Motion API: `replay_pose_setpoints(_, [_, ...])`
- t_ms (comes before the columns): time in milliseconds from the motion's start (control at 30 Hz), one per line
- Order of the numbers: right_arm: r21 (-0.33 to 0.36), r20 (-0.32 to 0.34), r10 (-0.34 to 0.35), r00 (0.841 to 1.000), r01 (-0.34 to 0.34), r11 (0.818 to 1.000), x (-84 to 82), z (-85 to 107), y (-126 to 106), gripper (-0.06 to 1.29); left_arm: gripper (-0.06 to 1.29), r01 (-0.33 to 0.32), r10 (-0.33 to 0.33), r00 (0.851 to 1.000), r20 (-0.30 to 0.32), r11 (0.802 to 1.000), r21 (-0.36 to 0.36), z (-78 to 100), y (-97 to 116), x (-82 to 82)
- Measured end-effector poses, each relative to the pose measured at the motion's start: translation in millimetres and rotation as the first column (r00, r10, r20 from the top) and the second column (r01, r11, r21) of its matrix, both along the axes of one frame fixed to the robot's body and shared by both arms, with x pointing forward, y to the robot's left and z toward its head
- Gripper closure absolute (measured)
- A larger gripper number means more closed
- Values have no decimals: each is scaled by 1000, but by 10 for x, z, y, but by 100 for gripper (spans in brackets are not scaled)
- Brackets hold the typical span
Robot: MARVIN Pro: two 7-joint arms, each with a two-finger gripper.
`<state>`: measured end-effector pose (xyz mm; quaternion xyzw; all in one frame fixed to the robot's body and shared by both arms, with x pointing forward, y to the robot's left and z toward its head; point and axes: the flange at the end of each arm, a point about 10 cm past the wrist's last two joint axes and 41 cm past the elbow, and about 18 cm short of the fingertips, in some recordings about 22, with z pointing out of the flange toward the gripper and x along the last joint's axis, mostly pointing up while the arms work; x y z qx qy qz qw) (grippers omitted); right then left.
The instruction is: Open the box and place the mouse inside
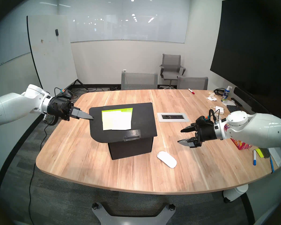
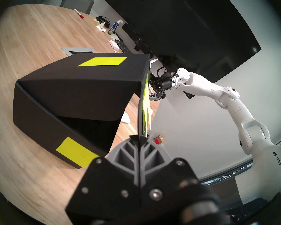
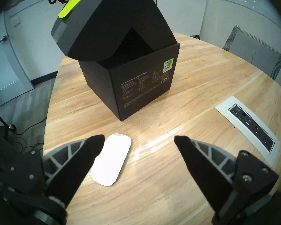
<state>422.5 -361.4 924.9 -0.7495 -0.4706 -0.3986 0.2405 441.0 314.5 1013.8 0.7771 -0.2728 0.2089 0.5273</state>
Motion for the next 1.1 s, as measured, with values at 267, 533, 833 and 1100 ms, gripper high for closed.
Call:
replay_pose_setpoints(267, [16, -8, 56, 998, -56, 998, 201, -29, 148, 6, 125, -4, 4, 1000, -1, 1000, 1, 0, 13, 3])
replay_pose_setpoints(533, [32, -30, 121, 992, -120, 992, 383, -103, 293, 85, 125, -12, 12, 1000, -5, 1000, 6, 2, 32, 11])
replay_pose_setpoints(833, [48, -51, 186, 981, -183, 982, 547, -169, 411, 98, 125, -23, 23, 1000, -9, 1000, 17, 5, 51, 23])
replay_pose_setpoints(1100, [59, -62, 237, 970, -233, 971, 633, -213, 461, 106, 125, -35, 36, 999, -12, 999, 29, 12, 76, 39])
